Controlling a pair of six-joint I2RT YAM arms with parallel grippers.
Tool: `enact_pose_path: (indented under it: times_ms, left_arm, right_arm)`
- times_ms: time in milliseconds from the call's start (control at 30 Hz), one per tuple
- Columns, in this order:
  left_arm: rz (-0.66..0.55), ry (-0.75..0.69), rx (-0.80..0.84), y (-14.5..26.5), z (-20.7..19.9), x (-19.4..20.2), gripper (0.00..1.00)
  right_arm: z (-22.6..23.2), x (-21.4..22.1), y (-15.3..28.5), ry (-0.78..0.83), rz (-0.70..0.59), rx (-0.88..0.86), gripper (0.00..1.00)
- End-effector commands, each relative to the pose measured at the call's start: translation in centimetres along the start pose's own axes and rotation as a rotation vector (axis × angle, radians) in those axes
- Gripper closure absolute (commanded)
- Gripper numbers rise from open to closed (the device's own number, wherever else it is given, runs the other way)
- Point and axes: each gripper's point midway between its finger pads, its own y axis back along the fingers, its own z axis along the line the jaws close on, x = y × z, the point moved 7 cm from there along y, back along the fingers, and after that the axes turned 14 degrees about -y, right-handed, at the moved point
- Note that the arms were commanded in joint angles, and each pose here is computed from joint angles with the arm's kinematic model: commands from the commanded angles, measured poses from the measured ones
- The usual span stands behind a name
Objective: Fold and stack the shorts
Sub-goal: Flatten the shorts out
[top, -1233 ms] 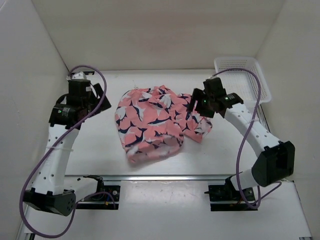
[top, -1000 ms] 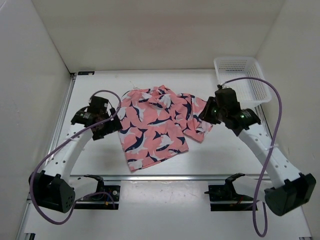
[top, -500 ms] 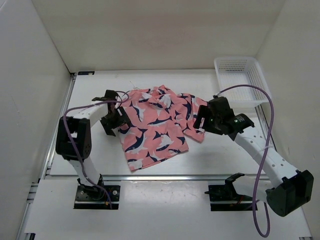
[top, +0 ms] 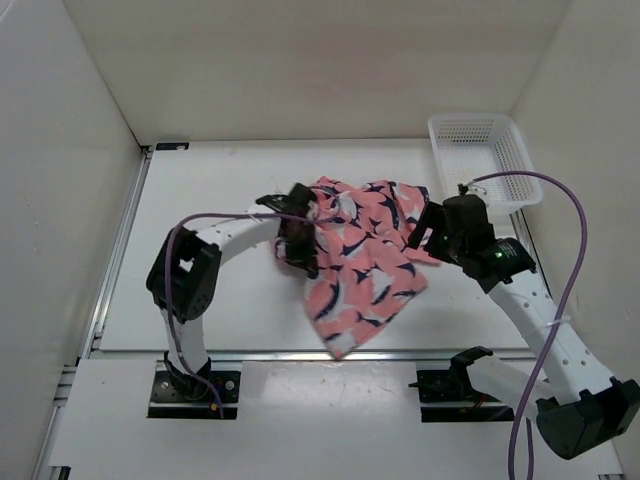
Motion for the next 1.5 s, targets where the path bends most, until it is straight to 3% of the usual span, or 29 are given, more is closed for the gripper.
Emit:
enact_pose_path:
  times_ms: [0,67,100,200,333,400,567,733,867,1000,1033,1133,1167,1233,1367,1433,1467]
  left_arm:
    - [-0.092,-0.157,0.173,6.9,-8.0,1.4,0.62]
    - [-0.108,-0.166,0.078,8.9,-7.4,1.7,0.06]
    - [-0.148,-0.149,0.053,10.6,-6.3,1.0,0.0]
    - [-0.229,-0.091,-0.012,13.3,-2.7,-0.7,0.0]
    - [-0.209,0.067,-0.074,12.2,3.5,-1.4,0.0]
    - [-0.19,0.114,-0.04,11.3,4.3,-1.1,0.0]
    - [-0.105,0.133,-0.006,7.0,4.4,-0.6,0.0]
    - [-0.01,0.109,-0.012,3.1,4.1,-0.2,0.0]
    - [-0.001,0.072,-0.026,1.5,4.4,-1.4,0.12]
    - [-0.027,0.066,-0.008,1.9,3.9,-2.5,0.66]
    - [-0.05,0.061,-0.002,2.4,3.6,-3.1,0.89]
    - [-0.069,0.056,0.014,3.3,3.1,-4.0,0.9]
    - [-0.075,0.054,0.016,3.9,3.0,-4.1,0.9]
    - [-0.103,0.05,0.013,5.1,2.6,-4.7,0.9]
    - [-0.198,0.05,-0.023,9.6,3.2,-7.0,0.9]
    - [-0.263,0.087,-0.048,11.9,4.4,-8.8,0.9]
    - [-0.351,0.076,-0.045,14.8,4.3,-10.8,0.9]
  right_arm:
    - [-0.8,-1.5,0.6,-0.028,-0.082,0.029,0.12]
    - [-0.7,-1.4,0.6,-0.019,-0.064,0.013,0.12]
    - [-0.7,-1.4,0.6,-0.008,-0.064,0.013,0.12]
    - [-1.1,-0.3,0.3,0.043,-0.016,0.014,0.12]
    - [-0.5,3.1,0.3,0.198,0.098,-0.005,0.12]
    - [-0.9,6.5,-0.4,0.288,0.237,0.027,0.11]
    - [-3.1,13.9,-0.8,0.217,0.477,0.122,0.11]
    - [-2.3,17.6,0.7,0.326,0.508,0.06,0.14]
    - [-1.2,20.0,-0.3,0.487,0.546,0.098,0.17]
    - [-1.1,22.2,-2.0,0.569,0.585,0.118,0.24]
    - [-1.4,22.3,-2.5,0.582,0.569,0.144,0.28]
    - [-1.4,22.4,-3.7,0.616,0.529,0.208,0.52]
    - [-0.9,21.8,-4.3,0.623,0.469,0.232,0.77]
    - [-0.6,20.3,-5.0,0.599,0.411,0.283,1.0]
    - [2.0,13.9,-6.5,0.571,0.241,0.318,1.0]
    - [4.5,7.9,-7.0,0.527,0.131,0.289,1.0]
    - [5.4,5.6,-7.0,0.511,0.082,0.28,1.0]
